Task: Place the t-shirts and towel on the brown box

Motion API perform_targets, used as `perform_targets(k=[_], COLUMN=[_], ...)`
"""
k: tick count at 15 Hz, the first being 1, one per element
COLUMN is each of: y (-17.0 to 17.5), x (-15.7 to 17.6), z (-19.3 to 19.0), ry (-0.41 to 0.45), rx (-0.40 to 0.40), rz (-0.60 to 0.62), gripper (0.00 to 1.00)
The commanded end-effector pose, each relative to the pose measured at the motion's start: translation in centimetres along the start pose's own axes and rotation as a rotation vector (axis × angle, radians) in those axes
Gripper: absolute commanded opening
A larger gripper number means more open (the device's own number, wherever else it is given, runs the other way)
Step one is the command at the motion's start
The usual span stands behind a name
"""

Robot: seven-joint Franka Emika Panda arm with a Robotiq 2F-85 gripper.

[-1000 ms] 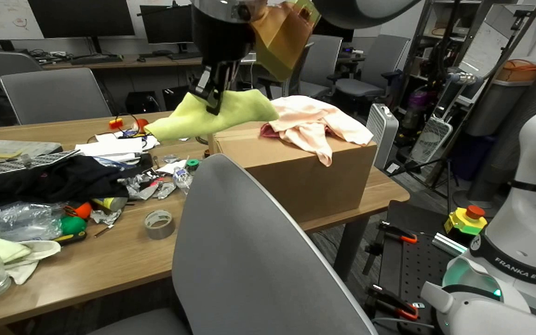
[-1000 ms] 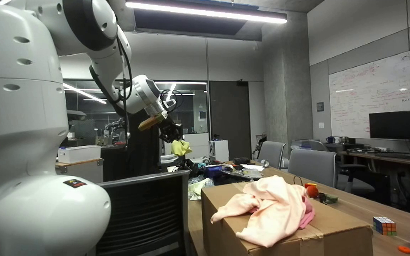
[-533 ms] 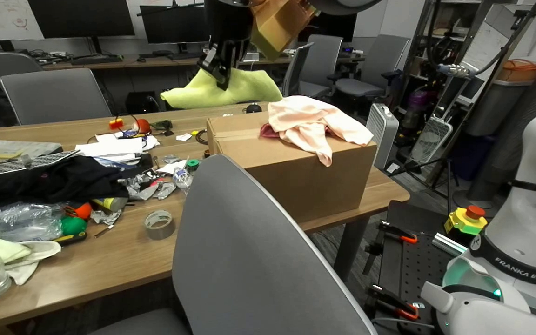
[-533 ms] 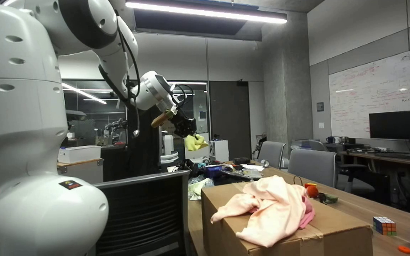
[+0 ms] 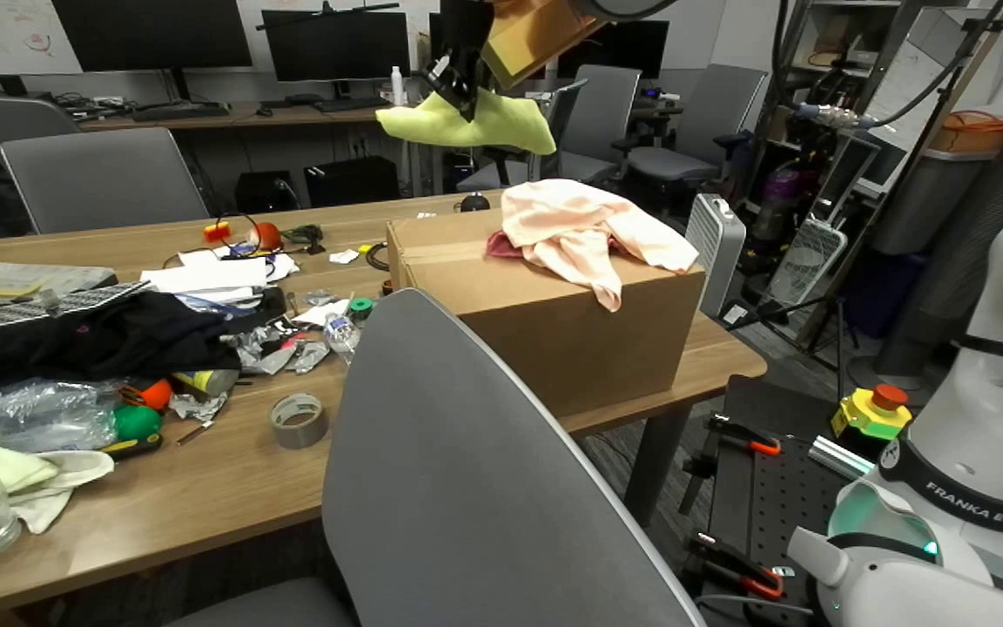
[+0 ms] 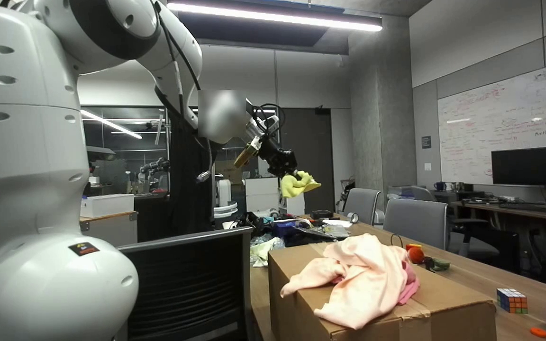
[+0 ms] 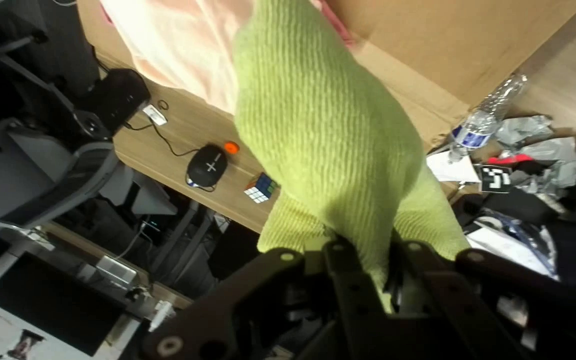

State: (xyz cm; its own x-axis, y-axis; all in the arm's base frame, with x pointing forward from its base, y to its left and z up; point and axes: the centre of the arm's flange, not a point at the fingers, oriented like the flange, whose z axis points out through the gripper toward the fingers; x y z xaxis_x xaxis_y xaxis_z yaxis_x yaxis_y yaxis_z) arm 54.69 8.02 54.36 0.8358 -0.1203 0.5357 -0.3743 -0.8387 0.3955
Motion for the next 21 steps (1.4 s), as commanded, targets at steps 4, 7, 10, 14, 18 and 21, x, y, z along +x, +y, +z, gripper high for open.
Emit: perform_targets(k=[4,7,10,14,18,21], y=[7.3,10.1,12.2,13.4,13.5,12.9], x=[1.7,2.0,2.1,2.1,1.7,0.9], z=[3.4,4.9,5.8,6.4,6.7,6.7], ry=[-0.053,-0.086,-0.102,-0.110,-0.115,-0.125], rx=[-0.132,-0.187,-0.229,-0.250,-0.262,-0.232], rz=[0.252,0.362,0.452,0.511,0.515,0.456], gripper=[0.04,0.04,0.05,0.55,0.85,1.00])
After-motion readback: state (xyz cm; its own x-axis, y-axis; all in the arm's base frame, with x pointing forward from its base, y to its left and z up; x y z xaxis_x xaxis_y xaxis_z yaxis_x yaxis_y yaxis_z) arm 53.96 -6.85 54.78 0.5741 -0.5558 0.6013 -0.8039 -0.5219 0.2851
